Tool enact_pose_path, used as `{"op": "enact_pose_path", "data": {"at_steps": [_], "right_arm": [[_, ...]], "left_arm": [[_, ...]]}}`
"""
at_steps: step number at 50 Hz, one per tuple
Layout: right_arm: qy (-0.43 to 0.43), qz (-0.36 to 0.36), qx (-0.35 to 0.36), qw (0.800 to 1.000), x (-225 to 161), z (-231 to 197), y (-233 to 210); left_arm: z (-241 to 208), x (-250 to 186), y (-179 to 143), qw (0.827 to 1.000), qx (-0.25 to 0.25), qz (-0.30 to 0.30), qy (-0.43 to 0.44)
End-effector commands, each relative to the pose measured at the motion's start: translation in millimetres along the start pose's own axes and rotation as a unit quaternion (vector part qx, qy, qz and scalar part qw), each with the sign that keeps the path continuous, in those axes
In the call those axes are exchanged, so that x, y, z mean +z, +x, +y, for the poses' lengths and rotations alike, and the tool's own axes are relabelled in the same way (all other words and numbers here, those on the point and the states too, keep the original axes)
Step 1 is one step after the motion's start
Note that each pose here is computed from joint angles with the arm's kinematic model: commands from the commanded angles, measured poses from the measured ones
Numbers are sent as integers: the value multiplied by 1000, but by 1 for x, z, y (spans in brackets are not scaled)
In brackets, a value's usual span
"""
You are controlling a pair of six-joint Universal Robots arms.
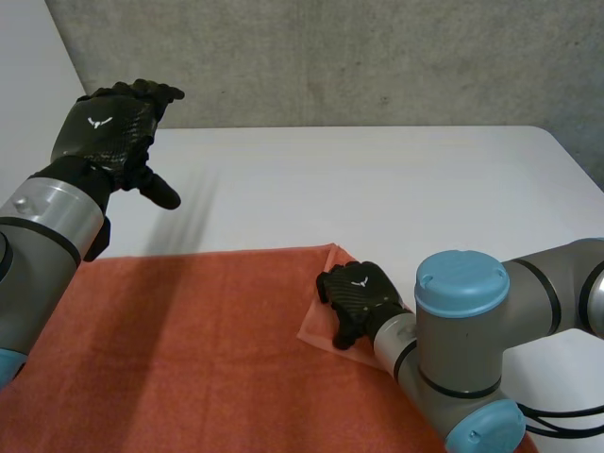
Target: Fold the laundry
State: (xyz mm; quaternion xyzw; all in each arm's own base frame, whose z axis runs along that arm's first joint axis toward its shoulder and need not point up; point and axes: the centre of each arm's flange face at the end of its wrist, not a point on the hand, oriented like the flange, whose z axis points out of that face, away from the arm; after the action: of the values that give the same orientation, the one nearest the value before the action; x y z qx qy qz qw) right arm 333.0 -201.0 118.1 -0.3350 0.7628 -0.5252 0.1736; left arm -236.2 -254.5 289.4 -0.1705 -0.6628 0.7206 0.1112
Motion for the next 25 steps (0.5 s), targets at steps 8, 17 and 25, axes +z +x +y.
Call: {"op": "enact_pose_path", "data": {"at_steps": [8, 17, 25], "right_arm": [[14, 5, -14, 1000, 3, -2, 2], [11, 5, -14, 1000, 3, -2, 3], [-2, 3, -7, 1000, -7, -11, 5]], "left_arm": [[2, -1, 0, 1000, 0, 1, -3], [2, -2, 1, 1000, -1, 1, -4], [2, -3, 1, 1000, -1, 1, -3]]}}
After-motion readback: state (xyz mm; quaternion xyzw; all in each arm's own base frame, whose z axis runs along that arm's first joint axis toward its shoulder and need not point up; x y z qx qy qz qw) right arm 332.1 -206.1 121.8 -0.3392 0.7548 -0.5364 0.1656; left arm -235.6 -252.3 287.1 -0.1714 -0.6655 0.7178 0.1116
